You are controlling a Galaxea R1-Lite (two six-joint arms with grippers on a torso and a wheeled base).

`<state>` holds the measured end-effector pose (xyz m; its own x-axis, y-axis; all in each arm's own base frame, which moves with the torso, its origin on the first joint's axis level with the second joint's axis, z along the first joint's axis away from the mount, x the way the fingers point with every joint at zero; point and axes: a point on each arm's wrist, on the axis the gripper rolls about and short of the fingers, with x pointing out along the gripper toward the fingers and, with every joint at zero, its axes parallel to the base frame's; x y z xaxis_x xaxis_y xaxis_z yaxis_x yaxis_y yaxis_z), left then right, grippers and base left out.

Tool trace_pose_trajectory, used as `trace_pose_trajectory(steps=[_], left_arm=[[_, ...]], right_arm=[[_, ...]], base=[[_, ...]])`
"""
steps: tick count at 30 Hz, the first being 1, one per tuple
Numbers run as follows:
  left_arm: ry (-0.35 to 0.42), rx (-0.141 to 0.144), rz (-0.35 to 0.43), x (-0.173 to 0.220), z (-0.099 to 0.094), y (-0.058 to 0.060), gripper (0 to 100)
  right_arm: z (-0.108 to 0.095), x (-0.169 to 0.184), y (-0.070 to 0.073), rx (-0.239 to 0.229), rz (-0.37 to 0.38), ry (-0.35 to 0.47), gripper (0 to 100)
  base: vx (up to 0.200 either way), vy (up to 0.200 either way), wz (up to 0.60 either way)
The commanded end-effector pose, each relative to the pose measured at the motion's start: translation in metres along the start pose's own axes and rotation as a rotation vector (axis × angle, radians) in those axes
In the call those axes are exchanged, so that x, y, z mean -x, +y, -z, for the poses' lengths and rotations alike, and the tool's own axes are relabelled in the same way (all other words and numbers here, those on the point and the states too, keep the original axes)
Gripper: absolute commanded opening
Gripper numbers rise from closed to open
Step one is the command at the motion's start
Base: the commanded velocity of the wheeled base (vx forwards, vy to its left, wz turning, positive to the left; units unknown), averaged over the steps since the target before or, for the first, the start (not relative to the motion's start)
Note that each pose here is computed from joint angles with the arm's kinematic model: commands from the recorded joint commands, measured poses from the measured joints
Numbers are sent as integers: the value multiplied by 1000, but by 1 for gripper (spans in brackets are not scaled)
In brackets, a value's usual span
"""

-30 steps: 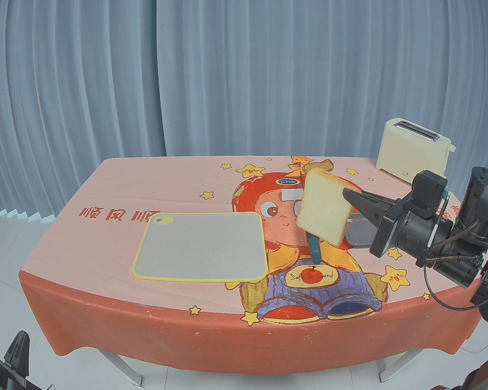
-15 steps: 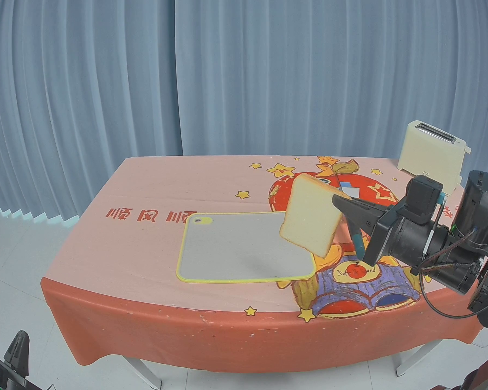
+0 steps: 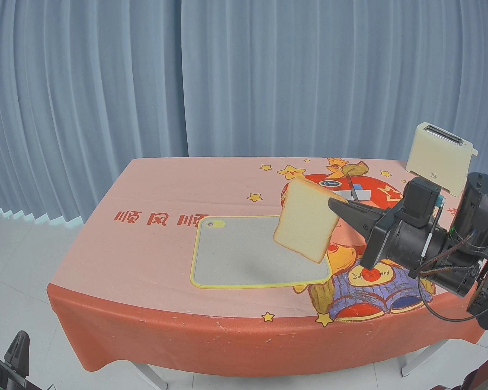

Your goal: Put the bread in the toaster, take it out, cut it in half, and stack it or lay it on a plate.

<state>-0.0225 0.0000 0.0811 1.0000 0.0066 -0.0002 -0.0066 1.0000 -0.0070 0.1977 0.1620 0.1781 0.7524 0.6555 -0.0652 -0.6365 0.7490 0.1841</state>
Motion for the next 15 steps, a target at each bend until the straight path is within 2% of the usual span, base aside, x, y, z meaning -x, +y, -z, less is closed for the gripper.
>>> trace_pose_trajectory(steps=[1,15], left_arm=[[18,1,-1,-1,5,0,0],[17,1,0,-1,5,0,0]], right_arm=[[1,0,2,0,-8,4,0],[6,0,4,2,-17,23,0]], base=[[0,0,0],[0,0,0]])
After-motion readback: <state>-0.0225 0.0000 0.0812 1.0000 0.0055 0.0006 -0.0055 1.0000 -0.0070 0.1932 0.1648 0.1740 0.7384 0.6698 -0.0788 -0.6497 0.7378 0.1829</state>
